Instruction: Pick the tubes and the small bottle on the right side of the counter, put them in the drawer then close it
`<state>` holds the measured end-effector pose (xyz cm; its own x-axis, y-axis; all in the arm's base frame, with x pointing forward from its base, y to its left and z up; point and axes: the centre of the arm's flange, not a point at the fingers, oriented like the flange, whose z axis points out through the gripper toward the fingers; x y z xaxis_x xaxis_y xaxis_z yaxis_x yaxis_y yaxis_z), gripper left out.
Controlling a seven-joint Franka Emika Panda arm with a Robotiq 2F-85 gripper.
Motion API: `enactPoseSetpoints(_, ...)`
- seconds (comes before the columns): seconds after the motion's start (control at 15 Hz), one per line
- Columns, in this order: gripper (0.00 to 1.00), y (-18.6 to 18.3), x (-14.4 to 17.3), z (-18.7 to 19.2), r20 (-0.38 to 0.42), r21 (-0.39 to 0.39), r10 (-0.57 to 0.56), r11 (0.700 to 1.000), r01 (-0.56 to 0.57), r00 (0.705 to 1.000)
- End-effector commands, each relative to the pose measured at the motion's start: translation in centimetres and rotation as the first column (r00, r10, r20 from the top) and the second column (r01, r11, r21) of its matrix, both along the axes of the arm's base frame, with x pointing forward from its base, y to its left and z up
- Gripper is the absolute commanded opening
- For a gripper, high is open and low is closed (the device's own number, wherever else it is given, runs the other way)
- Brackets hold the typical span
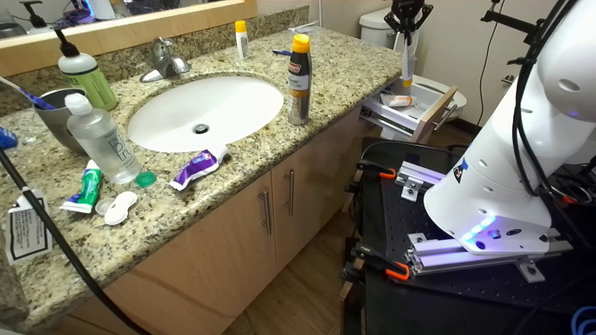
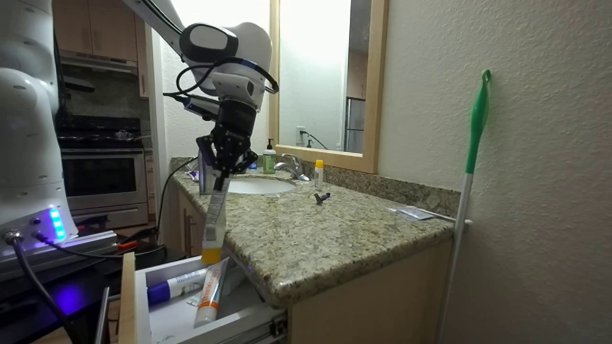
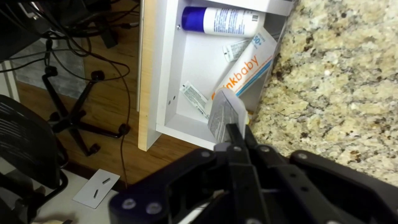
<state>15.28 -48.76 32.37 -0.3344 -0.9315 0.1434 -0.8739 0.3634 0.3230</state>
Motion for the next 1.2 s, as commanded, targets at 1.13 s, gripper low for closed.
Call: enactPoseSetpoints(1.13,0.01,-1.3,-3.0,-0.7,-0.149,0.063,0.134,0.99,-0.126,0.98)
